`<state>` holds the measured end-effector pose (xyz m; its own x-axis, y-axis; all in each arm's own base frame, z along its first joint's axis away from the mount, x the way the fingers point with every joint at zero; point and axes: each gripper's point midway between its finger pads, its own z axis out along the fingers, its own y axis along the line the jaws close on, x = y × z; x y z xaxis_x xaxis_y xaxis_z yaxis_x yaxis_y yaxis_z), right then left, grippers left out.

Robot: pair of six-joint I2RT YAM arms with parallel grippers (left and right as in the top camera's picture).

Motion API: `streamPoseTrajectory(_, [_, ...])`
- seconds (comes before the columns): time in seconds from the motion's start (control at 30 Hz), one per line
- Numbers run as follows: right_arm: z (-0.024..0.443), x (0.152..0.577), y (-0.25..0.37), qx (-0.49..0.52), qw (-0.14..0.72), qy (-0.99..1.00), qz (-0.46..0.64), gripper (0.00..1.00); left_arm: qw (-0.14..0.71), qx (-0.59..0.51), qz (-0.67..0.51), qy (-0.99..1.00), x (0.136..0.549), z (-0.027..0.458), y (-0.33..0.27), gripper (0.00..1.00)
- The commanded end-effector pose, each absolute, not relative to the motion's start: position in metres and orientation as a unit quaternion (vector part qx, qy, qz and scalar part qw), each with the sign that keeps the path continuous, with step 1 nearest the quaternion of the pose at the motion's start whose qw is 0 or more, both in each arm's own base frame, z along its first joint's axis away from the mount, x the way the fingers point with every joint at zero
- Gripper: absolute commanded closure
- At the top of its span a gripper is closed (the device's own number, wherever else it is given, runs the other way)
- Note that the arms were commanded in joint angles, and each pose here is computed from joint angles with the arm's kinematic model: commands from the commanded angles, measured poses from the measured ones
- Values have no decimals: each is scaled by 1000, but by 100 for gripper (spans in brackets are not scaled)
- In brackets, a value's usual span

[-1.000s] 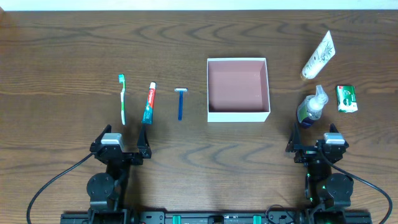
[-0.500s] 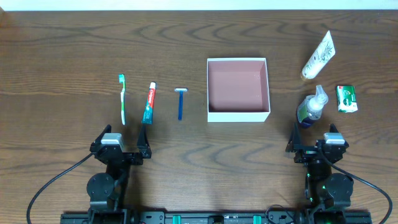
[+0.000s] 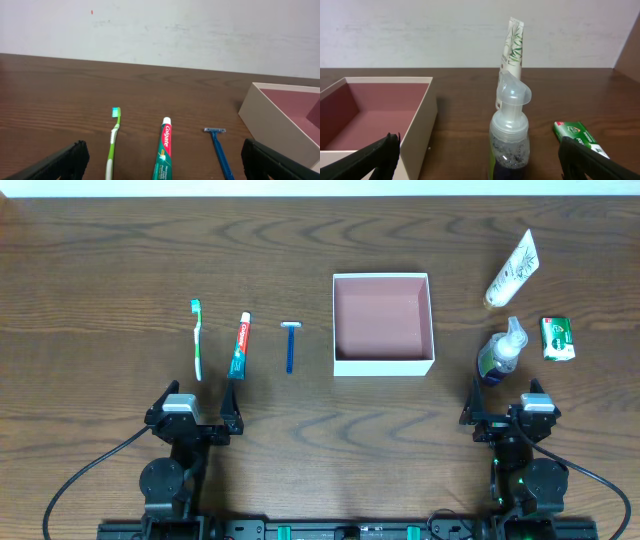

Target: Pack container

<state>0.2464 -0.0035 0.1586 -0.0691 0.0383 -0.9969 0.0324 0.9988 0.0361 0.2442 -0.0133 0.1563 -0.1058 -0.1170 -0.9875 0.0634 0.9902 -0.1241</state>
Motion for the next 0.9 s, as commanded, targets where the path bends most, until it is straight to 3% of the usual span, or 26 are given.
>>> streamPoseTrajectory(0.0, [158,246,-2,16,682,731,-1,1,652,-18,-59,756,244,139,-11,2])
streamPoseTrajectory(0.87, [158,246,-2,16,682,731,-1,1,648,-34,-90,756,244,139,-16,2])
